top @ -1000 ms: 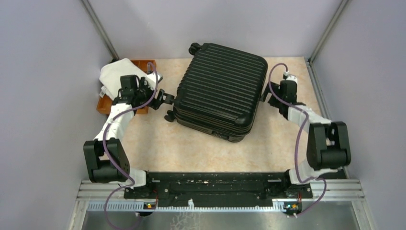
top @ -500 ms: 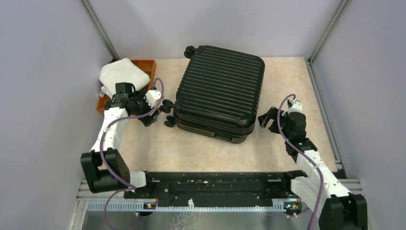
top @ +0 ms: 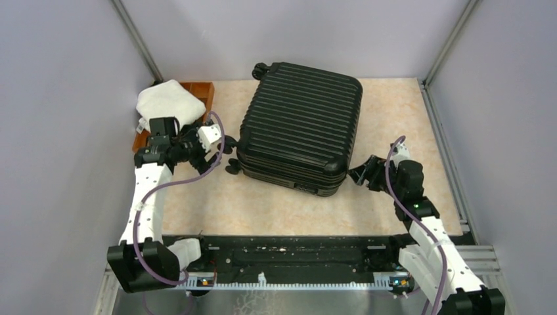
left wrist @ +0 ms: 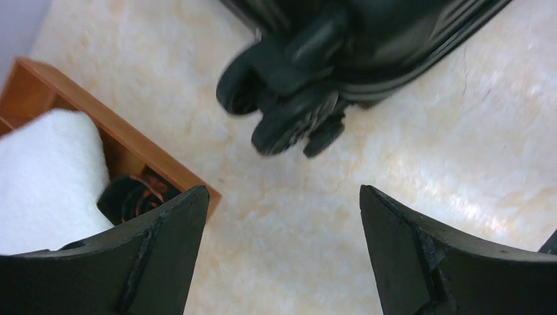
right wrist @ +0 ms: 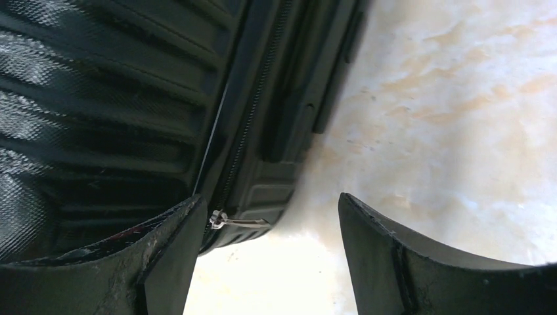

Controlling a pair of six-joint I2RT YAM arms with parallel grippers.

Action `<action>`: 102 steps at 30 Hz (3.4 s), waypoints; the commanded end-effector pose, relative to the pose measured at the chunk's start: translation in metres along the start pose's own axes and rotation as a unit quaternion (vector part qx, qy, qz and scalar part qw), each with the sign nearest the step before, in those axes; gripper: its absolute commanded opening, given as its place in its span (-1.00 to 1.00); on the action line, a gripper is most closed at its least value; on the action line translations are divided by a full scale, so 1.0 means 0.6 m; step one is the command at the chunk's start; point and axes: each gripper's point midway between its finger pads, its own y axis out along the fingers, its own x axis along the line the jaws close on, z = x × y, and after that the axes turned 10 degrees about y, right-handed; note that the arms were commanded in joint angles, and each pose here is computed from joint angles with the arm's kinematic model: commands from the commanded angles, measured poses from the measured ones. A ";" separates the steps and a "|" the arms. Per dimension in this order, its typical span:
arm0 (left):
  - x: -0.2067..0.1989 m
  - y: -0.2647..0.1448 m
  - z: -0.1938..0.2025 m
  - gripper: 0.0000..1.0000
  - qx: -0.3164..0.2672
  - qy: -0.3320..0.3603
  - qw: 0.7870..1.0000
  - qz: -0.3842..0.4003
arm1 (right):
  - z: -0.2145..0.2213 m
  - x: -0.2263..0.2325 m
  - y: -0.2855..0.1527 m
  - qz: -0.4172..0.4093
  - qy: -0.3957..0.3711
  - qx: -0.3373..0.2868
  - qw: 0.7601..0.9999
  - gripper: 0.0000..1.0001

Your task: Pack the luggage

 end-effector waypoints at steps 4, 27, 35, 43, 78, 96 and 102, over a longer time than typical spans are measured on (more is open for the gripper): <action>0.019 0.019 -0.110 0.87 -0.113 0.023 0.993 0.017 | -0.020 0.109 0.011 -0.148 -0.002 0.026 0.989 0.50; 0.056 0.052 -0.096 0.85 0.001 0.191 0.981 0.013 | -0.014 0.077 0.017 -0.136 -0.080 -0.001 0.987 0.51; 0.066 0.010 -0.100 0.83 0.003 0.159 0.986 0.051 | 0.018 0.078 0.018 -0.174 -0.070 0.019 0.982 0.39; 0.077 0.046 -0.085 0.87 -0.011 0.190 0.981 0.025 | 0.033 0.082 0.047 -0.182 -0.148 0.007 0.972 0.43; 0.196 0.085 -0.127 -0.64 -0.029 0.125 0.989 -0.068 | 0.021 0.044 0.067 -0.137 -0.129 -0.053 0.981 0.41; 0.196 0.080 -0.108 -0.70 -0.005 0.121 0.989 -0.084 | -0.007 0.113 0.118 -0.283 -0.171 0.023 0.944 0.14; 0.193 0.078 -0.103 -0.70 0.001 0.126 0.989 -0.082 | 0.008 0.146 0.096 -0.387 -0.161 0.040 0.907 0.27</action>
